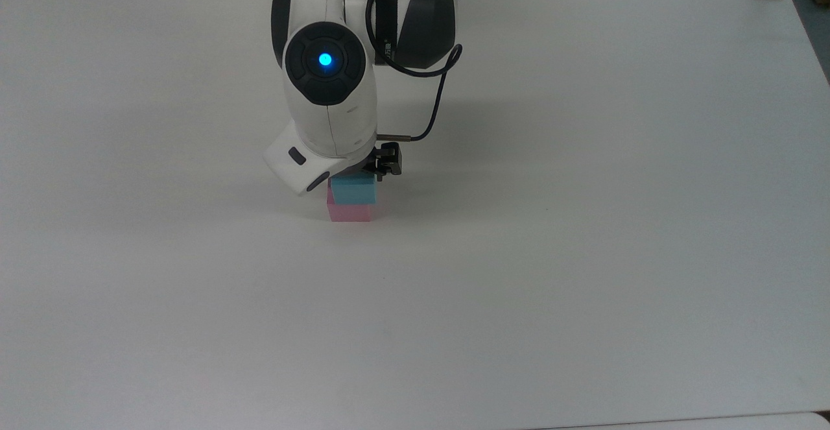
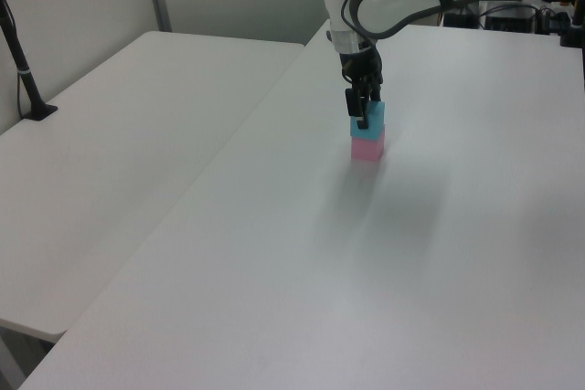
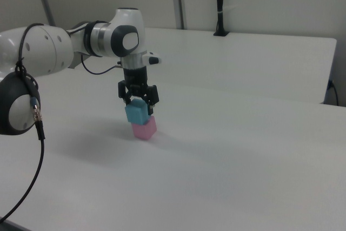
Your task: Put blue cube on pink cube
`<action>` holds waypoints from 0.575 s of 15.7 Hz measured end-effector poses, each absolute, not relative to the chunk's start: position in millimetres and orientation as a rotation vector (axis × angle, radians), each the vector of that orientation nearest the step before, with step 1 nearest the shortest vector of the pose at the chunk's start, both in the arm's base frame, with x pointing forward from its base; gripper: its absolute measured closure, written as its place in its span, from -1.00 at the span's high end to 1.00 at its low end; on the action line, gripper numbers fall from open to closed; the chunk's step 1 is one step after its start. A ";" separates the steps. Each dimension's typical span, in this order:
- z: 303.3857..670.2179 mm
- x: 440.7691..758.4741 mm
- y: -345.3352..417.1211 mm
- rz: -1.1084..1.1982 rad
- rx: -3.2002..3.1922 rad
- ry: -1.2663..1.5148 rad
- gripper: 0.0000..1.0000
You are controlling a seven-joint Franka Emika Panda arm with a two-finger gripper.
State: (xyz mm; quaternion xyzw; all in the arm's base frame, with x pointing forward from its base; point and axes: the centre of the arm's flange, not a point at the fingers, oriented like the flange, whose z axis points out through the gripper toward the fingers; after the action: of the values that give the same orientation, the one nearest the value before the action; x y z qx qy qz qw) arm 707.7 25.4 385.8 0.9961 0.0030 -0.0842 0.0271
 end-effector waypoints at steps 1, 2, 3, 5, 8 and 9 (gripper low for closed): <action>391.0 708.0 25.4 -0.247 3.078 0.009 1.00; 400.0 708.1 25.7 -0.224 3.080 0.009 1.00; 413.1 707.7 26.4 -0.193 3.082 0.010 1.00; 449.6 703.9 29.6 -0.110 3.088 0.015 1.00; 511.7 686.9 32.5 -0.016 3.091 0.018 1.00; 531.5 679.0 32.3 0.003 3.090 0.016 1.00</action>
State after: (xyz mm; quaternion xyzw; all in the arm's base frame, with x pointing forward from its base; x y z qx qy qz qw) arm 679.0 32.3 531.5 0.9997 0.0053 0.0009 0.0257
